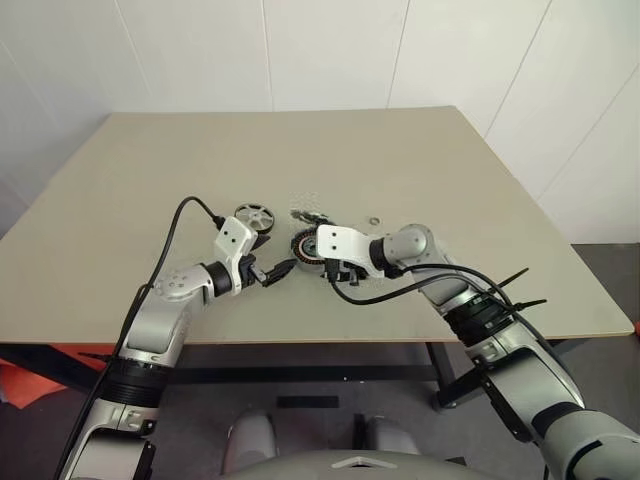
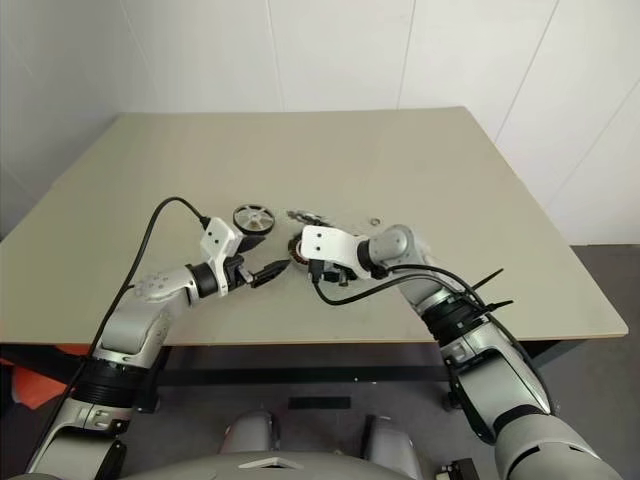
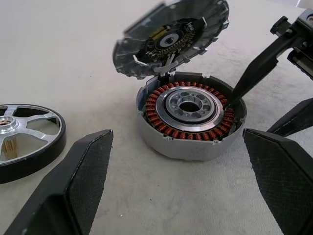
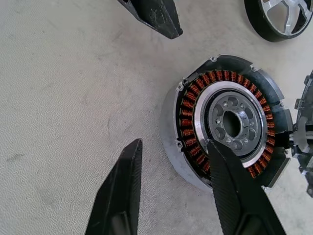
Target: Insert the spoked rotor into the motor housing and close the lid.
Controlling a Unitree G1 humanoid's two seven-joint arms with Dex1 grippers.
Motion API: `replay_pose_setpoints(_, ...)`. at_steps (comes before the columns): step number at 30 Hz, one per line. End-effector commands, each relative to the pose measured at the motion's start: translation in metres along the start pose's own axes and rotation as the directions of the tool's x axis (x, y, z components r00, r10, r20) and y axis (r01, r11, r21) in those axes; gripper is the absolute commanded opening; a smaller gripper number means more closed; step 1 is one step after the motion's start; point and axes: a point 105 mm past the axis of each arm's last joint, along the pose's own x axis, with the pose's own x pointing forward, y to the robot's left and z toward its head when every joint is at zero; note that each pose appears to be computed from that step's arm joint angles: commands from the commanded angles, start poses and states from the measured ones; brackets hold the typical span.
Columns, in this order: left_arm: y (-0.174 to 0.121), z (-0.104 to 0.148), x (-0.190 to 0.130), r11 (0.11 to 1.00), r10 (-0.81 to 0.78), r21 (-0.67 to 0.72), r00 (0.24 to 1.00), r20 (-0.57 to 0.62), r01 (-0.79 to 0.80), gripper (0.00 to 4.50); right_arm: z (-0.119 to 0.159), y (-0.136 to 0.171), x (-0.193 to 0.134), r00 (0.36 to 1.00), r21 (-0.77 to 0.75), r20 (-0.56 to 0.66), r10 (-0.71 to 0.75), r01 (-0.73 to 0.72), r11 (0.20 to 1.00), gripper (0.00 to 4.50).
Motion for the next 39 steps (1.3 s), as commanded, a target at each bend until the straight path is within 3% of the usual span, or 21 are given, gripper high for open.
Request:
replay_pose_setpoints(1, 0.003, 0.012, -0.001, 0.999, -0.003, 0.035, 0.999, 0.034, 0.002, 4.5, 0.033, -0.013, -0.015, 0.994, -0.054, 0.099, -0.039, 0.045, 0.998, 2.28)
replay_pose_setpoints(8, 0.002, 0.012, 0.001, 0.999, -0.009, 0.035, 0.999, 0.036, 0.008, 4.5, 0.04, -0.016, -0.03, 0.992, -0.077, 0.112, -0.065, 0.074, 0.994, 2.28)
replay_pose_setpoints(13, 0.003, 0.013, 0.002, 0.999, -0.015, 0.037, 0.999, 0.037, 0.014, 4.5, -0.005, -0.029, -0.051, 0.985, -0.099, -0.053, -0.162, 0.156, 0.983, 2.28)
replay_pose_setpoints(17, 0.003, 0.015, 0.0, 0.999, -0.028, 0.042, 0.999, 0.035, 0.027, 4.5, -0.059, -0.036, -0.072, 0.94, -0.079, -0.234, -0.247, 0.235, 0.969, 2.28)
replay_pose_setpoints(22, 0.008, 0.015, 0.0, 0.999, -0.024, 0.045, 0.999, 0.032, 0.022, 4.5, -0.093, -0.056, -0.092, 0.867, 0.013, -0.324, -0.379, 0.404, 0.914, 2.28)
replay_pose_setpoints(24, 0.007, 0.015, 0.002, 0.999, -0.028, 0.044, 0.999, 0.033, 0.026, 4.5, -0.099, -0.077, -0.103, 0.813, 0.117, -0.316, -0.489, 0.545, 0.83, 2.28)
replay_pose_setpoints(25, 0.006, 0.015, 0.003, 0.999, -0.031, 0.043, 0.999, 0.034, 0.03, 4.5, -0.1, -0.089, -0.11, 0.785, 0.239, -0.293, -0.546, 0.613, 0.753, 2.28)
replay_pose_setpoints(27, 0.004, 0.014, 0.005, 0.999, -0.036, 0.042, 0.999, 0.034, 0.034, 4.5, -0.101, -0.101, -0.116, 0.751, 0.381, -0.274, -0.601, 0.658, 0.649, 2.28)
replay_pose_setpoints(30, 0.003, 0.014, 0.005, 0.999, -0.039, 0.038, 0.999, 0.036, 0.038, 4.5, -0.1, -0.109, -0.121, 0.732, 0.498, -0.242, -0.637, 0.657, 0.566, 2.28)
replay_pose_setpoints(39, 0.006, 0.014, 0.004, 0.999, -0.033, 0.041, 0.999, 0.033, 0.031, 4.5, -0.105, -0.114, -0.106, 0.718, 0.62, -0.214, -0.662, 0.624, 0.476, 2.28)
